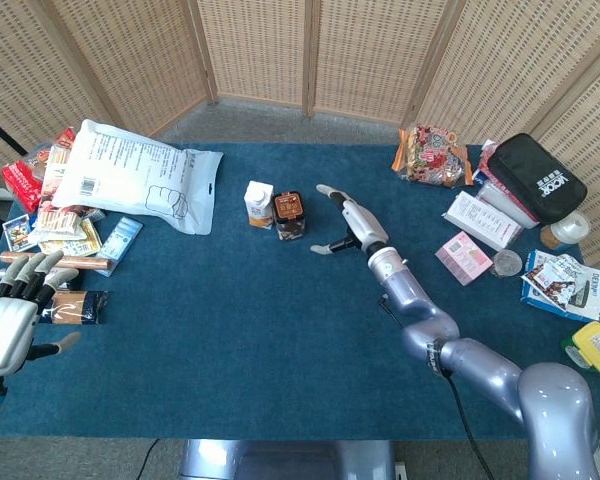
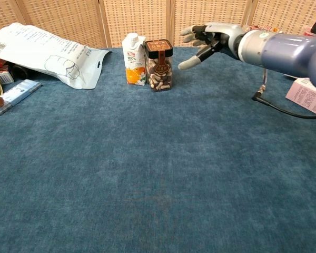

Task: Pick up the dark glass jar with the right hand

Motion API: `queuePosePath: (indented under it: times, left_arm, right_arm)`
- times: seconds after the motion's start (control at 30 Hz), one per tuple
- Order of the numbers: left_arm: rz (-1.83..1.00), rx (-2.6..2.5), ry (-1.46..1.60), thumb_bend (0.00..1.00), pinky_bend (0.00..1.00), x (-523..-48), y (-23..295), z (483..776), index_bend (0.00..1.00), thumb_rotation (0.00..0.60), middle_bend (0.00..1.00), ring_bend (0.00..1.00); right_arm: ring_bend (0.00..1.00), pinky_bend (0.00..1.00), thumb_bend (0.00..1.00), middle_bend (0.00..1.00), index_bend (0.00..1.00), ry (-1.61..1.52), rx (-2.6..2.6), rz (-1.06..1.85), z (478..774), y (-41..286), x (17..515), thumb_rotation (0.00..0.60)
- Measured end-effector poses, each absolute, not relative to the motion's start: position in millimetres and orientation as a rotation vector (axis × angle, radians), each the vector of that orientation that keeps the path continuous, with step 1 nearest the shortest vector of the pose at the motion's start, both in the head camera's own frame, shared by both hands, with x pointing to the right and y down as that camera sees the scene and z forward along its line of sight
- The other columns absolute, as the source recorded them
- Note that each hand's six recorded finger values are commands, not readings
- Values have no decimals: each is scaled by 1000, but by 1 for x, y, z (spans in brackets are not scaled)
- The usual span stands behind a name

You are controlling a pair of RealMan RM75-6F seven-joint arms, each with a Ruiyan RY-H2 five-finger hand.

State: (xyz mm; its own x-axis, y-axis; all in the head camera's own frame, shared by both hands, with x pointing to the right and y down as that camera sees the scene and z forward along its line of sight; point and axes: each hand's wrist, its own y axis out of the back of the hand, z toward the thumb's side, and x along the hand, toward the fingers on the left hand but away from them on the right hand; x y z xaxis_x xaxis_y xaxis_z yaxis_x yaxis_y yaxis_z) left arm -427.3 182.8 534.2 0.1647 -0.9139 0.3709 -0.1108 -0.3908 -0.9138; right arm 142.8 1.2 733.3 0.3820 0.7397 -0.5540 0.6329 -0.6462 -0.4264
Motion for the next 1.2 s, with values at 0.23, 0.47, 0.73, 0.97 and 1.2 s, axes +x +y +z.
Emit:
queuePosePath:
  times: [0.23, 0.47, 0.73, 0.97, 1.2]
  left_arm:
    - [-1321, -1664, 993, 60, 0, -430, 182, 536, 216, 600, 0, 0]
    - [-1328, -1665, 992, 62, 0, -431, 182, 538, 216, 600, 0, 0]
    - [-1332, -1668, 993, 59, 0, -432, 182, 539, 217, 600, 0, 0]
    - [-1332, -1673, 991, 61, 0, -432, 182, 540, 218, 600, 0, 0]
    - [-1328, -1676, 996, 60, 0, -431, 182, 539, 217, 600, 0, 0]
  right_arm:
    - [0, 0, 0, 0, 0, -1238, -2499, 1131, 742, -7, 124, 600]
    - [0, 0, 0, 0, 0, -1257, -2511, 1149, 748, -15, 110, 600]
    - [0, 0, 0, 0, 0, -1348, -2584, 1159, 758, -12, 101, 600]
    - [0, 0, 0, 37, 0, -1414, -2615, 1144, 764, -9, 89, 600]
    - [261, 326, 0, 388, 139, -1438, -2596, 1145, 768, -8, 80, 600]
